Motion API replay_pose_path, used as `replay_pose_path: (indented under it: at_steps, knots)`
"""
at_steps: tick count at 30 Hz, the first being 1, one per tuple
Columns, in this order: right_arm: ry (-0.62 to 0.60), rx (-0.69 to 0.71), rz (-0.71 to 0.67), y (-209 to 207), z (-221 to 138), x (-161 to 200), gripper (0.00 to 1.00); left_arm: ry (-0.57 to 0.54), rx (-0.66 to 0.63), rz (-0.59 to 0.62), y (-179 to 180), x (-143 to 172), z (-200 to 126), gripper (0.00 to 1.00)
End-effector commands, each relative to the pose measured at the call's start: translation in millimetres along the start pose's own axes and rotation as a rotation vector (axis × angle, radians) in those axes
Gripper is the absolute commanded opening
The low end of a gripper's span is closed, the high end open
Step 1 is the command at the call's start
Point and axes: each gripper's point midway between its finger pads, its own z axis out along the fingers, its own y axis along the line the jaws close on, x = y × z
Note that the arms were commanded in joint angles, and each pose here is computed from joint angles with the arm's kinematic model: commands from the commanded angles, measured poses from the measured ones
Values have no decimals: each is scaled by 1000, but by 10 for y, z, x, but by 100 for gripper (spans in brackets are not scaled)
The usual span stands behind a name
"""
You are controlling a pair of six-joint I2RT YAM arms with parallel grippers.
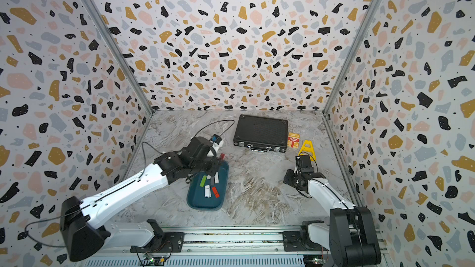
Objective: Put the usb flash drive into the storage box
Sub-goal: Place the USB flash in the storage box.
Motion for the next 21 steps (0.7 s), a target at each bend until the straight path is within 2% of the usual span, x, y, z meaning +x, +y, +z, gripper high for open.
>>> replay_pose_path:
  at_steps: [1, 5, 11, 17, 21]
  knots:
    - [-18, -6, 1, 8, -43, -25, 51, 92, -78, -164, 274, 522, 189, 19]
    - [-20, -4, 0, 7, -48, -31, 51, 141, -76, -179, 304, 732, 349, 21]
    - [-28, 0, 0, -1, -64, -39, 52, 163, -93, -187, 324, 784, 563, 24]
    - [-23, 4, 1, -7, -60, -33, 52, 143, -78, -175, 291, 700, 540, 49]
    - [-42, -2, -4, 1, -99, -50, 53, 98, -104, -164, 331, 548, 384, 58]
